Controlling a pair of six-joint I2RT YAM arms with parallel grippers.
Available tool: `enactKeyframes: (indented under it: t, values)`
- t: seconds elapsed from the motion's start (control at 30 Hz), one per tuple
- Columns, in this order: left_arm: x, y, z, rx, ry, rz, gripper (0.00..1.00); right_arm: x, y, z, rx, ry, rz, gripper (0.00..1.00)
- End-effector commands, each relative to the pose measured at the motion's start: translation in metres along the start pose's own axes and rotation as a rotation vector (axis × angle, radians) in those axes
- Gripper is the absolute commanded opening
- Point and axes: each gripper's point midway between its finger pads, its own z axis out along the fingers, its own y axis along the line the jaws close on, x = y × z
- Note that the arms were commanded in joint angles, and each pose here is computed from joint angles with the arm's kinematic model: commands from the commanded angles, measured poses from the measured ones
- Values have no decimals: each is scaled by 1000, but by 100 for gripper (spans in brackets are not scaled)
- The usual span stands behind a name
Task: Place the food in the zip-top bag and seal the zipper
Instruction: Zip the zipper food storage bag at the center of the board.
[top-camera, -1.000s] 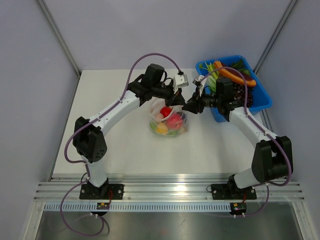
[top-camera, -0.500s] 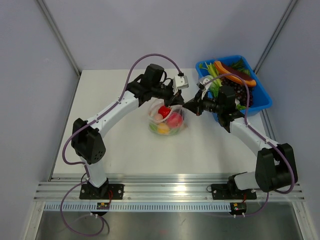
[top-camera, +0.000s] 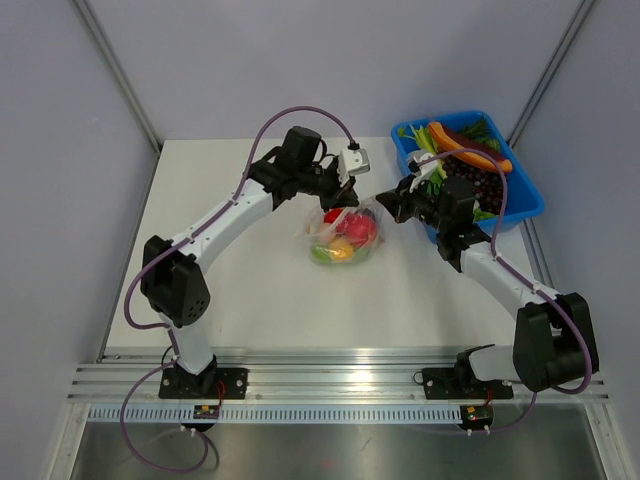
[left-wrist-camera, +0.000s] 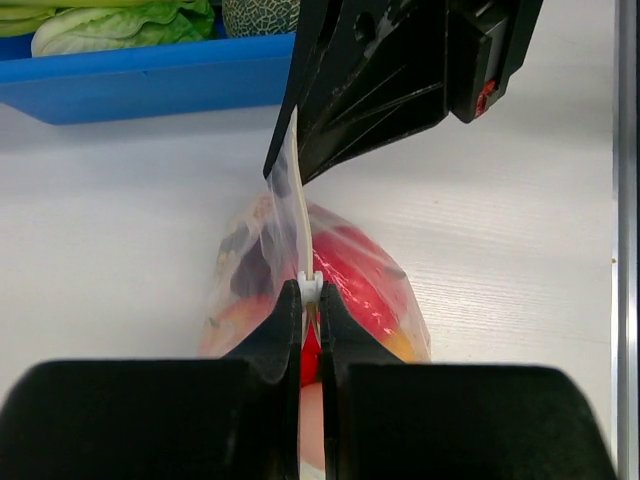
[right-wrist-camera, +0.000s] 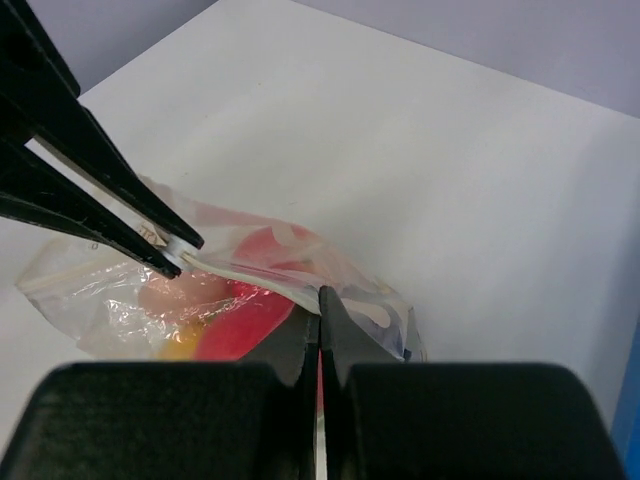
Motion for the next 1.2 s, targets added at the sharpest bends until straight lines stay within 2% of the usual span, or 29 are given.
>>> enactKeyframes:
  t: [0.0,0.2,0.63,0.87,1.17]
  values:
    - [2,-4,-19,-21,20,-25,0,-31,-31,-7,180,-102,-29,0]
    - [18,-1,-32,-77,64,-66,0,-23,-49,-9,265,-54,-19,0]
    - [66,-8,-74,-218,107,-189,0,-24,-65,-15,319,-48,18,0]
    - [99,-13,-87,-267,221,-268,0,-18,-69,-19,337,-17,36,0]
    - [126,-20,-109,-356,206,-347,0,-14,-76,-25,352,-15,46,0]
